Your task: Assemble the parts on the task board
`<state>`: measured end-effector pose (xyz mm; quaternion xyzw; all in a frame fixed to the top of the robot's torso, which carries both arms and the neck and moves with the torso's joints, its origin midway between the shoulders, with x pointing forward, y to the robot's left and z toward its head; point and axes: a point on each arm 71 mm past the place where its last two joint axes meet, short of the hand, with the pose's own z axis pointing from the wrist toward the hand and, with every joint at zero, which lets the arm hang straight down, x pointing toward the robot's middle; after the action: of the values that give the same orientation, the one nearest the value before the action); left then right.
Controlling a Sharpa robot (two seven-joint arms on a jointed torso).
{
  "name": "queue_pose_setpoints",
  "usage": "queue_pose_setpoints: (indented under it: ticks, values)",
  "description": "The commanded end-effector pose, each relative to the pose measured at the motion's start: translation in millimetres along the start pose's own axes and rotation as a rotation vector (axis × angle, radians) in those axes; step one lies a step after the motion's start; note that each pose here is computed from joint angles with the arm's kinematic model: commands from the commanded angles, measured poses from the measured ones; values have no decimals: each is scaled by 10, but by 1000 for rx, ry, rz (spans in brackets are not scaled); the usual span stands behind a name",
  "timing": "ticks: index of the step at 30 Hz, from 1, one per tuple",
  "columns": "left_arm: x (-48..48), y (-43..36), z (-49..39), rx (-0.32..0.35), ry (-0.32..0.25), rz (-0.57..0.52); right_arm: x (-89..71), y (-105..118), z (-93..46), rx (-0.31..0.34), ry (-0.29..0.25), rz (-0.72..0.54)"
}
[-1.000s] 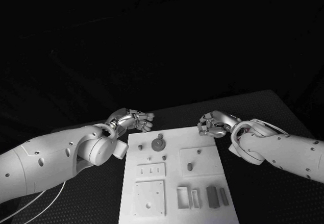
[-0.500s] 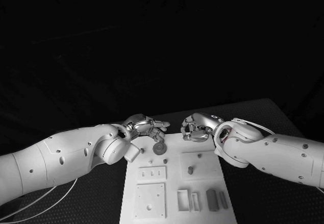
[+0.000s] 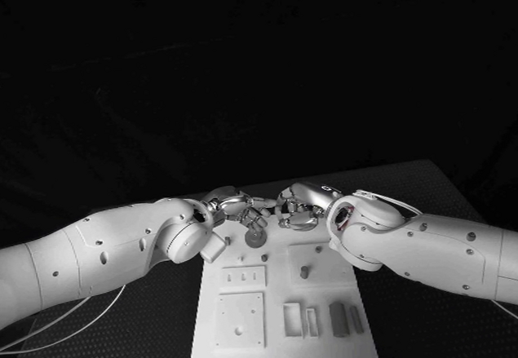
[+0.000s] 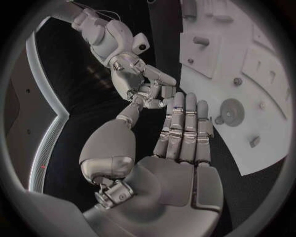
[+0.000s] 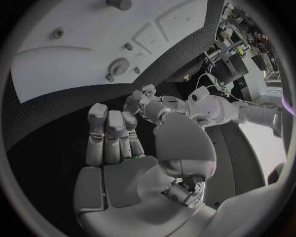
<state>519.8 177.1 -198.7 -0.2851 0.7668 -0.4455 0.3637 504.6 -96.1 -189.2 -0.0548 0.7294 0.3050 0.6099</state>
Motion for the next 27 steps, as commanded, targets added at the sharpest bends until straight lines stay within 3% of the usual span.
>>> queue_pose_setpoints:
  ticks: [1,27]
  values:
    - [64,8,1,-22,52,43,12,37,1,-6,2,-22]
    - [102,17,7,-40,70,62,60,181,1,-38,10,-15]
